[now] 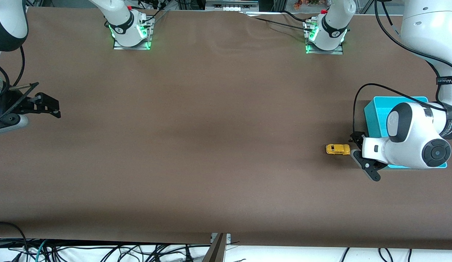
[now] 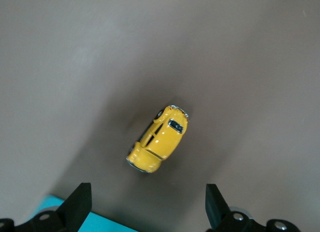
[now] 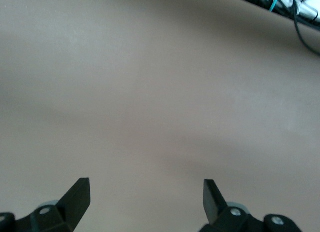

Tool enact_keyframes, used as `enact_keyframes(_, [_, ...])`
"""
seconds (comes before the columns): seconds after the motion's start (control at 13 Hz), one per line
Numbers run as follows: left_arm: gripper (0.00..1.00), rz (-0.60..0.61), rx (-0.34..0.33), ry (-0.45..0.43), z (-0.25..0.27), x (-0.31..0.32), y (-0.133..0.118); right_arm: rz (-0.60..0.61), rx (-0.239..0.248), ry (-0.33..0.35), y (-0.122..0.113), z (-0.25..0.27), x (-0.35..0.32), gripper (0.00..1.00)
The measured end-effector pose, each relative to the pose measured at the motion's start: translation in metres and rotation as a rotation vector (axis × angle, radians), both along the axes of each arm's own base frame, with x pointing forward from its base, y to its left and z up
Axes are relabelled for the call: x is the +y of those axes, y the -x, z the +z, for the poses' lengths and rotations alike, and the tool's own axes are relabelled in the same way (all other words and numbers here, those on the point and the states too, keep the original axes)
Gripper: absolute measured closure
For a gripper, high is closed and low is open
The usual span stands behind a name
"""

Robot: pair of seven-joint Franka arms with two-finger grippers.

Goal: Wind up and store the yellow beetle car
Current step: 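Lower the left gripper onto the car while the right gripper returns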

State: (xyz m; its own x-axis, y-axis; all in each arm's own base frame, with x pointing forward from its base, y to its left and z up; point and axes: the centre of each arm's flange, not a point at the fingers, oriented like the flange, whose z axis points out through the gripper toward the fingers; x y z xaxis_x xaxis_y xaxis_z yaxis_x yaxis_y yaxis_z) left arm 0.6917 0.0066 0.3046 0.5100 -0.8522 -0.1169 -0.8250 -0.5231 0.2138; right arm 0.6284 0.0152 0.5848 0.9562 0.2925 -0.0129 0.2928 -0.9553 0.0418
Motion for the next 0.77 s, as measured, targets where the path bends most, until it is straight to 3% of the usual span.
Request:
enact_keyframes(0.31, [0.00,-0.234,-0.042,0.057,-0.037,0.006,-0.003,-0.102,0.003,-0.004,0.012,0.003,-0.003,0.00])
enact_keyframes(0.77, [0.00,-0.271,-0.048,0.066,-0.082,0.004,0.017,-0.125,0.045,-0.001,0.017,-0.017,-0.003,0.00])
